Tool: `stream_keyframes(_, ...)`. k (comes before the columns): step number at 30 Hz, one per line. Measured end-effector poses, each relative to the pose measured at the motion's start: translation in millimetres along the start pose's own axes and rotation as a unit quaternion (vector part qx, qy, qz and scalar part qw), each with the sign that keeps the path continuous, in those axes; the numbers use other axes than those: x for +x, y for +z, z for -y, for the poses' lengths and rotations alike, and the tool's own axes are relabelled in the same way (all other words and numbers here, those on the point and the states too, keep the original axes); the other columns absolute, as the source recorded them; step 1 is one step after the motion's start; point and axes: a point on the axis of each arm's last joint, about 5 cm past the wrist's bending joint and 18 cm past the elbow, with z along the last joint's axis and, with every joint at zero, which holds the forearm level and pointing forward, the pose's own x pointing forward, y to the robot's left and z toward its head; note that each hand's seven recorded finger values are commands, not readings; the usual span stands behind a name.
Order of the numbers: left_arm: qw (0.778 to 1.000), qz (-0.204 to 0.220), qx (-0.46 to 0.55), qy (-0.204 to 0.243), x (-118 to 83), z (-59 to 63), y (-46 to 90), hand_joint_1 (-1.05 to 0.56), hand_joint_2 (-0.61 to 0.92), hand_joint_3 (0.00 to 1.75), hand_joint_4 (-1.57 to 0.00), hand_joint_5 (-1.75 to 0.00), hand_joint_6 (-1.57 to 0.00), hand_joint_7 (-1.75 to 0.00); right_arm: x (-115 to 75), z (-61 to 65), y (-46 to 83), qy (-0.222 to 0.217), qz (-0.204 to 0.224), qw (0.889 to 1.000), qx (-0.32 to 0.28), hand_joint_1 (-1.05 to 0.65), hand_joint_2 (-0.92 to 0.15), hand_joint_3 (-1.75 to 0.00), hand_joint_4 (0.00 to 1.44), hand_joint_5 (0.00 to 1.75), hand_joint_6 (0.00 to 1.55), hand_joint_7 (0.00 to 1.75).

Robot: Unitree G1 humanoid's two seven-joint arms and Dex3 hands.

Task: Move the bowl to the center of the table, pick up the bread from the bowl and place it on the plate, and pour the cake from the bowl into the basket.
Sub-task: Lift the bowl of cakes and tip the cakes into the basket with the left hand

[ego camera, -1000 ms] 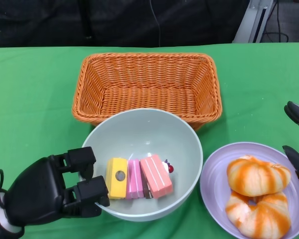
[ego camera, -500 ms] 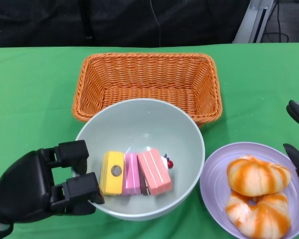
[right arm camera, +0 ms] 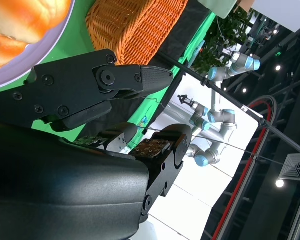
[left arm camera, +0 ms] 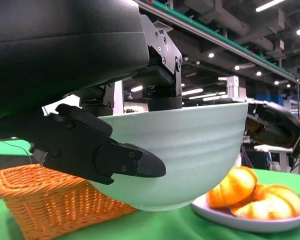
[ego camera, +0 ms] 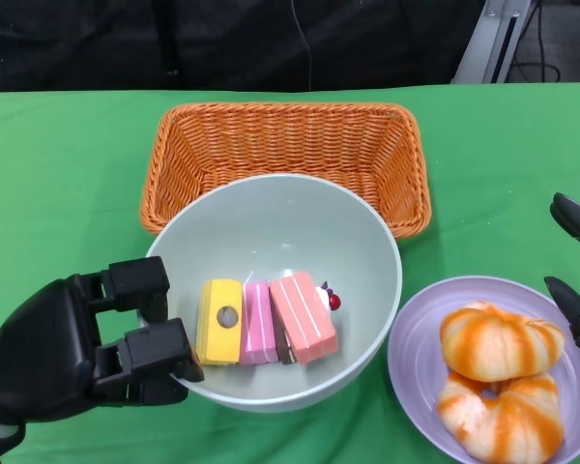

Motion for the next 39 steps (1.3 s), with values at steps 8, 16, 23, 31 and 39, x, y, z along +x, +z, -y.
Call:
stream_keyframes(8, 1.000, -0.005, 0.000, -0.002, 1, -3.4, 0.4, -0.22, 0.92, 0.39, -0.58, -1.75, -0.55, -1.53, 0.0, 0.0, 0.0, 0.001, 0.000, 1.000, 0.000, -0.39, -0.92, -0.33, 0.70, 0.17, 0.56, 0.02)
stream_keyframes(16, 1.000, -0.011, 0.014, 0.019, 7, -7.9, -4.5, -0.26, 0.92, 0.41, -0.60, -1.75, -0.46, -1.70, -1.3, -1.1, 3.6, 0.070, 0.033, 0.997, -0.018, -0.40, -0.92, -0.26, 0.73, 0.18, 0.69, 0.06)
stream_keyframes(23, 0.999, -0.009, 0.017, 0.033, 14, -8.0, -7.1, -0.29, 0.92, 0.44, -0.62, -1.75, -0.48, -1.66, -4.7, -1.4, 4.0, 0.095, 0.035, 0.995, -0.025, -0.44, -0.92, -0.23, 0.76, 0.18, 0.71, 0.06)
stream_keyframes(31, 0.997, -0.006, 0.015, 0.071, 29, -15.3, -14.4, -0.34, 0.92, 0.38, -0.64, -1.75, -0.50, -1.66, -5.6, -4.4, 4.0, 0.107, 0.035, 0.993, -0.025, -0.43, -0.92, -0.22, 0.75, 0.16, 0.70, 0.04)
stream_keyframes(39, 0.997, -0.013, 0.007, 0.073, 36, -20.7, -16.3, -0.35, 0.92, 0.36, -0.64, -1.75, -0.51, -1.64, -5.6, -5.8, 4.0, 0.111, 0.036, 0.993, -0.023, -0.43, -0.92, -0.22, 0.75, 0.15, 0.70, 0.04)
